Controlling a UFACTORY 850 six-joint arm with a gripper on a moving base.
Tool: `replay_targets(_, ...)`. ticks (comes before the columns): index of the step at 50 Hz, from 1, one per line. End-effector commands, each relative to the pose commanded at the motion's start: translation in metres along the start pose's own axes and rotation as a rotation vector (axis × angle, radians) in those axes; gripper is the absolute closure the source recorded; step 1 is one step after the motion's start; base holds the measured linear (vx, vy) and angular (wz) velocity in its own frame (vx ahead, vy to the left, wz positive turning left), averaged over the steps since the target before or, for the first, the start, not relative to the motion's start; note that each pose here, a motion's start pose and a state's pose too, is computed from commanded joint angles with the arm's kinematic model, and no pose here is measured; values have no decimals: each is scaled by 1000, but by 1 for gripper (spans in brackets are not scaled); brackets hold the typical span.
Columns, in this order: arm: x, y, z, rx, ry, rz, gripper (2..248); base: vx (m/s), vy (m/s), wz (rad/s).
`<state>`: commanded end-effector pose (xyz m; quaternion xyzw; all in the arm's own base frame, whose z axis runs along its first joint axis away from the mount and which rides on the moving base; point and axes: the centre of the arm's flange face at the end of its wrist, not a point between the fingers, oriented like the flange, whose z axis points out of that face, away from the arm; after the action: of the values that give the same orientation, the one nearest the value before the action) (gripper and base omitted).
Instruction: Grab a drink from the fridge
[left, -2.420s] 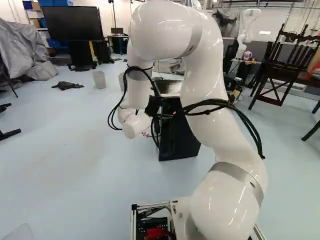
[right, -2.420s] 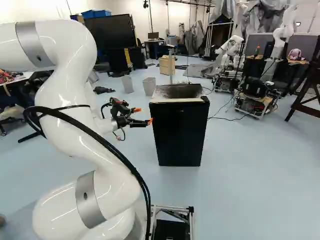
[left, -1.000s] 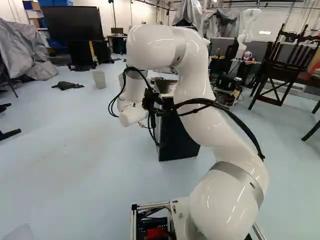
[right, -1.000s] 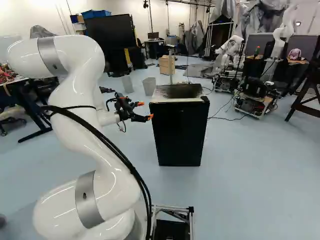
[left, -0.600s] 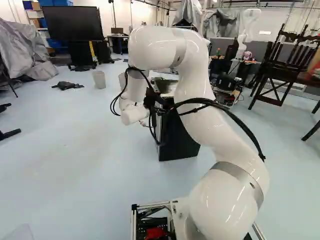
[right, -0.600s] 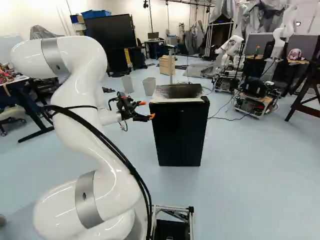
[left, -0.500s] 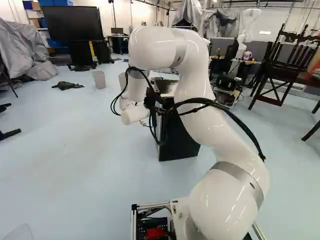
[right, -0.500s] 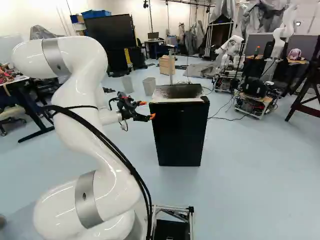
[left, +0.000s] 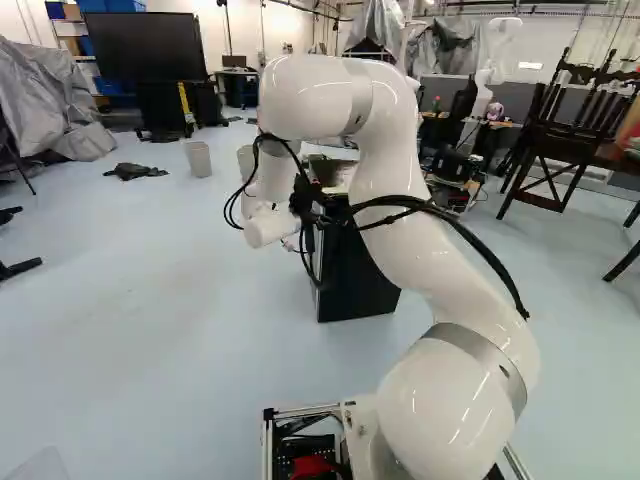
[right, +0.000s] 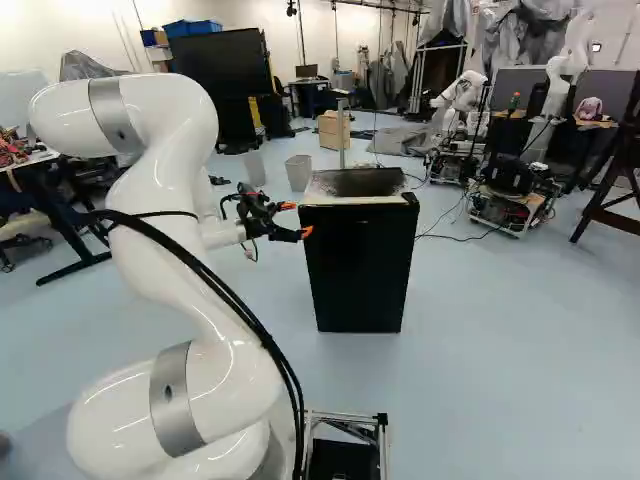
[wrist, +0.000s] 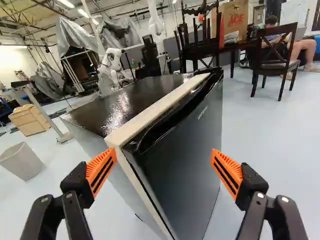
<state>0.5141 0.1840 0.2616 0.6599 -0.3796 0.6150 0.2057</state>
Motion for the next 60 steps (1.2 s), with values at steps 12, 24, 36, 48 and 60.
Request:
replay_targets(12,0,0,0,0,0,-115,3,0,0,0)
replay_targets(24,0,0,0,0,0,-140,3,0,0,0)
replay_targets(36,0,0,0,0,0,-141,3,0,0,0)
replay_targets(48,0,0,1,-1,0,-140,3,0,0,0)
replay_targets(60,1,0,4,-7,1,-138,3,0,0,0)
